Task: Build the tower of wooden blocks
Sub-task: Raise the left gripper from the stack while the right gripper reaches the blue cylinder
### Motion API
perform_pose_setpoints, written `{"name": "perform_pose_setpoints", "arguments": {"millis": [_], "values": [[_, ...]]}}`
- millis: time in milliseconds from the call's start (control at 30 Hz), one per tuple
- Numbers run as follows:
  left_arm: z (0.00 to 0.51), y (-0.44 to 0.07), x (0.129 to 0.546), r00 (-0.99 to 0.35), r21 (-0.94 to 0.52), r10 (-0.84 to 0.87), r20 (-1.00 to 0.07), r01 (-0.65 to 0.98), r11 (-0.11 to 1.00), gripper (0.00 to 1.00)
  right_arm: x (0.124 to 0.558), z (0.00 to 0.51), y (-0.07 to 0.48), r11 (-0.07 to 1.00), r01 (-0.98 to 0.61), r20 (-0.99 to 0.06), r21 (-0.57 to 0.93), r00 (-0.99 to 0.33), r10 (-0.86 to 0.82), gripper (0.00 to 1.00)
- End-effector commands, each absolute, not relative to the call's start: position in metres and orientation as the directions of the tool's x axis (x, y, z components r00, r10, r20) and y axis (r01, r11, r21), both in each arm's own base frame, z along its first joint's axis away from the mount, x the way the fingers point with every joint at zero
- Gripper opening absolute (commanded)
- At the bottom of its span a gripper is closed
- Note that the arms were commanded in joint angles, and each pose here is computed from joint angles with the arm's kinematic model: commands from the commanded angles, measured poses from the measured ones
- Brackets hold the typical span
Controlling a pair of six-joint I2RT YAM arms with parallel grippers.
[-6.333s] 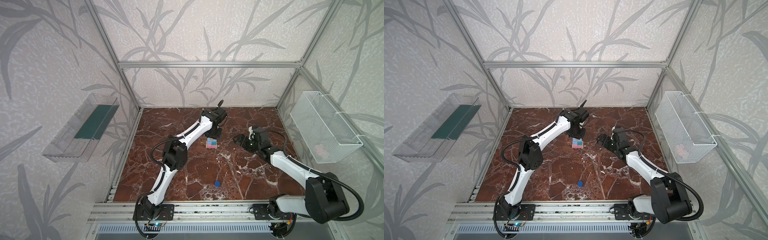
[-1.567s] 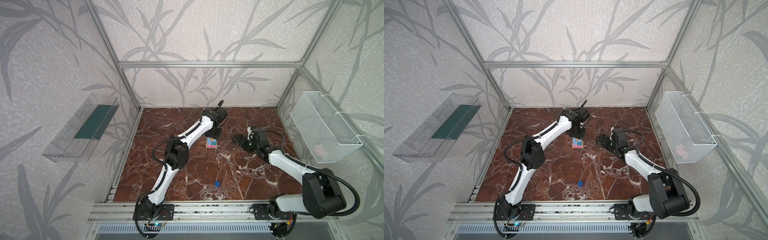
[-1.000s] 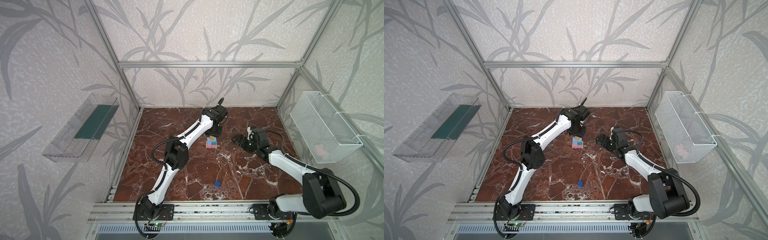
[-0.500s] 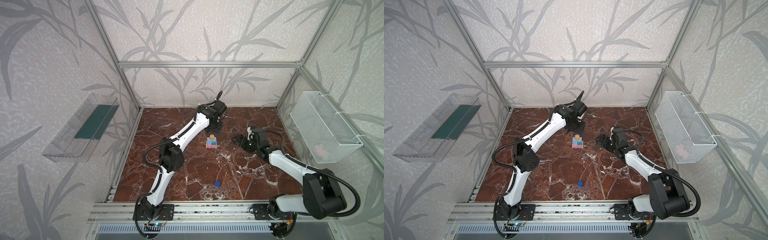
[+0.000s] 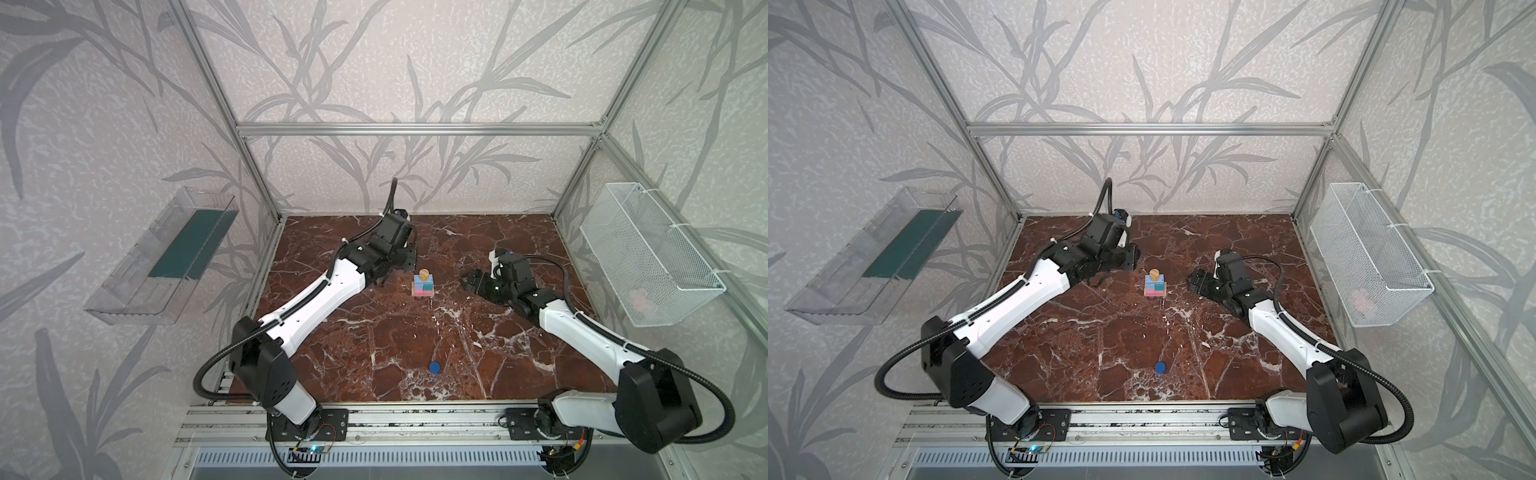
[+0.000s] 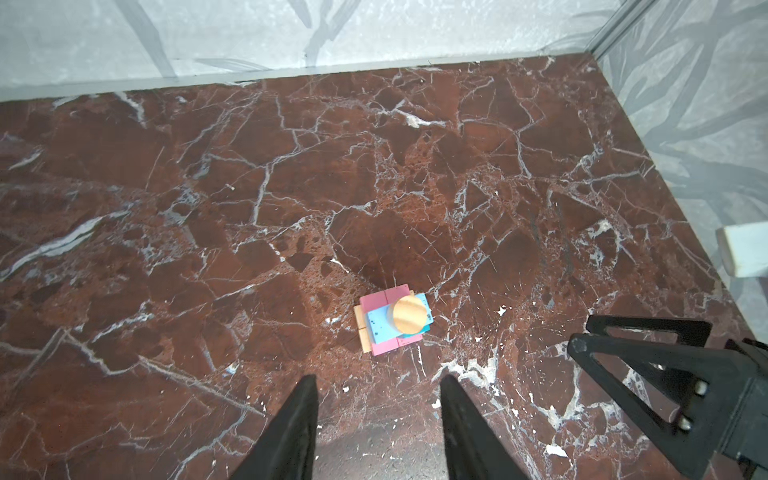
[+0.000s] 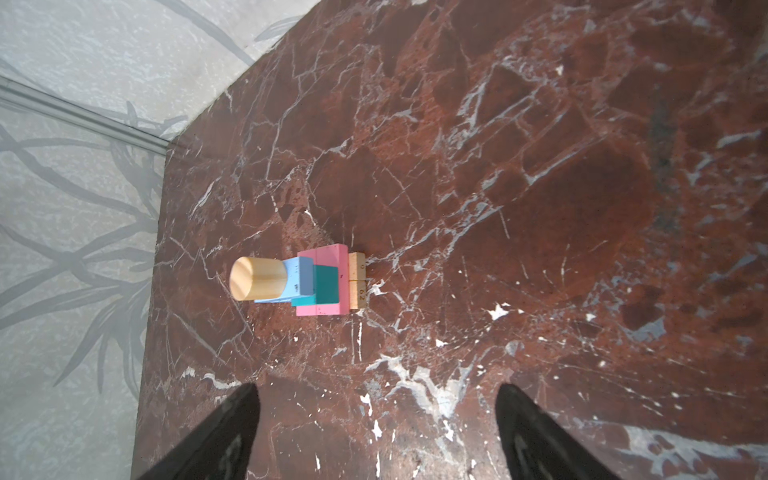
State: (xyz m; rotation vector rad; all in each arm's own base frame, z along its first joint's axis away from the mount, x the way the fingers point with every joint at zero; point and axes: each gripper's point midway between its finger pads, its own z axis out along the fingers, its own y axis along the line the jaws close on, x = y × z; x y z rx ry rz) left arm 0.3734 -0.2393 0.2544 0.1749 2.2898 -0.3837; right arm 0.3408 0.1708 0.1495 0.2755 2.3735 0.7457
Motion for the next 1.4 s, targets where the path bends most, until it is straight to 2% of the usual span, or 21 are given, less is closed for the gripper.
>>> {"name": "perform_pose_setpoints", "arguments": {"millis": [0, 267, 433, 767, 1133, 1367], "values": [[0.310, -0.230, 0.375, -0.503, -0.328, -0.156, -0.850, 0.275, 0.904, 0.52, 0.332, 0.169, 0.172, 0.878, -0.042, -0.568, 0.476, -0.777, 0.271, 0.88], [0.291, -0.169, 0.343, -0.452, -0.249, -0.148, -0.880, 0.172, 0.953, 0.59, 0.279, 0.151, 0.187, 0.957, -0.130, -0.550, 0.261, -0.835, 0.037, 0.86], [0.282, -0.155, 0.334, -0.424, -0.267, -0.178, -0.888, 0.162, 0.950, 0.61, 0.248, 0.143, 0.195, 0.974, -0.175, -0.530, 0.143, -0.845, -0.074, 0.84], [0.283, -0.141, 0.332, -0.387, -0.285, -0.212, -0.898, 0.144, 0.948, 0.62, 0.193, 0.113, 0.211, 0.974, -0.228, -0.438, 0.016, -0.877, -0.198, 0.82], [0.282, -0.132, 0.331, -0.378, -0.300, -0.234, -0.895, 0.123, 0.946, 0.62, 0.154, 0.088, 0.271, 0.917, -0.396, -0.416, 0.040, -0.841, -0.345, 0.78], [0.283, -0.129, 0.329, -0.369, -0.302, -0.239, -0.898, 0.124, 0.945, 0.62, 0.143, 0.064, 0.284, 0.909, -0.414, -0.355, 0.045, -0.857, -0.373, 0.77]]}}
